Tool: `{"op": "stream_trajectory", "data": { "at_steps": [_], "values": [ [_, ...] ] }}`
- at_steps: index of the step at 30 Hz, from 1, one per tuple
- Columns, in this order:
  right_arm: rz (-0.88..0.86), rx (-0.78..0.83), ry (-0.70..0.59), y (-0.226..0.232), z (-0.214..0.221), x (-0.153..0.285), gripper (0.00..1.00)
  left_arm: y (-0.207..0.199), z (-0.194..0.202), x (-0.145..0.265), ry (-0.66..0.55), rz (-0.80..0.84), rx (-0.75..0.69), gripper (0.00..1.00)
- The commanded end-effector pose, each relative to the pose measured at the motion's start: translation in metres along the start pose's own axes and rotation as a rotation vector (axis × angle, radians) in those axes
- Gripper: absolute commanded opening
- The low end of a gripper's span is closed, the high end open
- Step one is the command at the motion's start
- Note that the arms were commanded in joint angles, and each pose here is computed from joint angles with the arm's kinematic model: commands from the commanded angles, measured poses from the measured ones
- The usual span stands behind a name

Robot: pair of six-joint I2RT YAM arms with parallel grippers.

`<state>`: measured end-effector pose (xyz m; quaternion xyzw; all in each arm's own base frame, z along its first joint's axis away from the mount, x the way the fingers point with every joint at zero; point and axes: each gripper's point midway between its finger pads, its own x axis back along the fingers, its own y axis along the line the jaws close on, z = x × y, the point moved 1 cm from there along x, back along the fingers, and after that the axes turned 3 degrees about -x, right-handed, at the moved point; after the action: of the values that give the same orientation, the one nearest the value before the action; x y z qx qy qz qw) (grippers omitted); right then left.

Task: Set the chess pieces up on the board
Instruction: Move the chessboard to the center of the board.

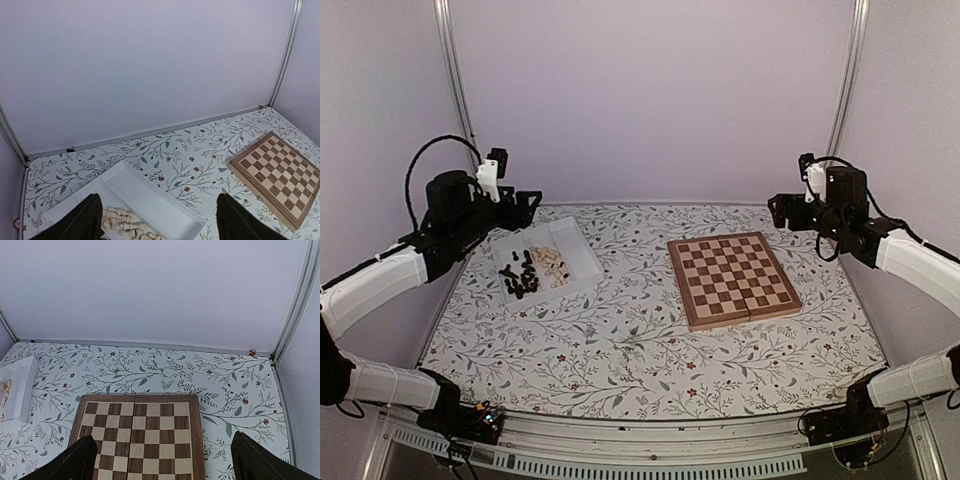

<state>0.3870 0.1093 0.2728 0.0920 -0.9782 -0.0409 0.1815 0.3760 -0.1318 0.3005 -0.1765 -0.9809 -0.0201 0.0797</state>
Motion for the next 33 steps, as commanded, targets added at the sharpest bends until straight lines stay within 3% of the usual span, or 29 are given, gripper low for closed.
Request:
{"op": "stream_trajectory", "data": {
  "at_steps": [1, 8, 14, 21, 27, 33],
  "values": [
    [0.101, -0.065, -0.028, -0.002, 0.002, -0.011, 0.98, -0.011, 0.002, -0.004, -0.004, 0.107, 0.082, 0.81],
    [0.099, -0.022, 0.016, 0.014, 0.008, -0.042, 0.99, -0.032, 0.019, -0.016, 0.097, 0.209, 0.141, 0.79],
    [0.128, -0.006, 0.155, 0.007, 0.022, -0.103, 0.97, -0.050, 0.037, -0.025, 0.197, 0.267, 0.162, 0.78],
    [0.067, -0.133, 0.346, -0.018, 0.061, -0.169, 0.91, -0.075, 0.050, -0.026, 0.265, 0.325, 0.138, 0.79],
    [0.039, -0.284, 0.458, -0.048, 0.098, -0.190, 0.92, -0.093, 0.056, -0.025, 0.299, 0.378, 0.134, 0.83],
    [0.007, -0.338, 0.528, -0.059, 0.122, -0.205, 0.93, -0.103, 0.059, -0.025, 0.317, 0.439, 0.144, 0.87]
  ]
}}
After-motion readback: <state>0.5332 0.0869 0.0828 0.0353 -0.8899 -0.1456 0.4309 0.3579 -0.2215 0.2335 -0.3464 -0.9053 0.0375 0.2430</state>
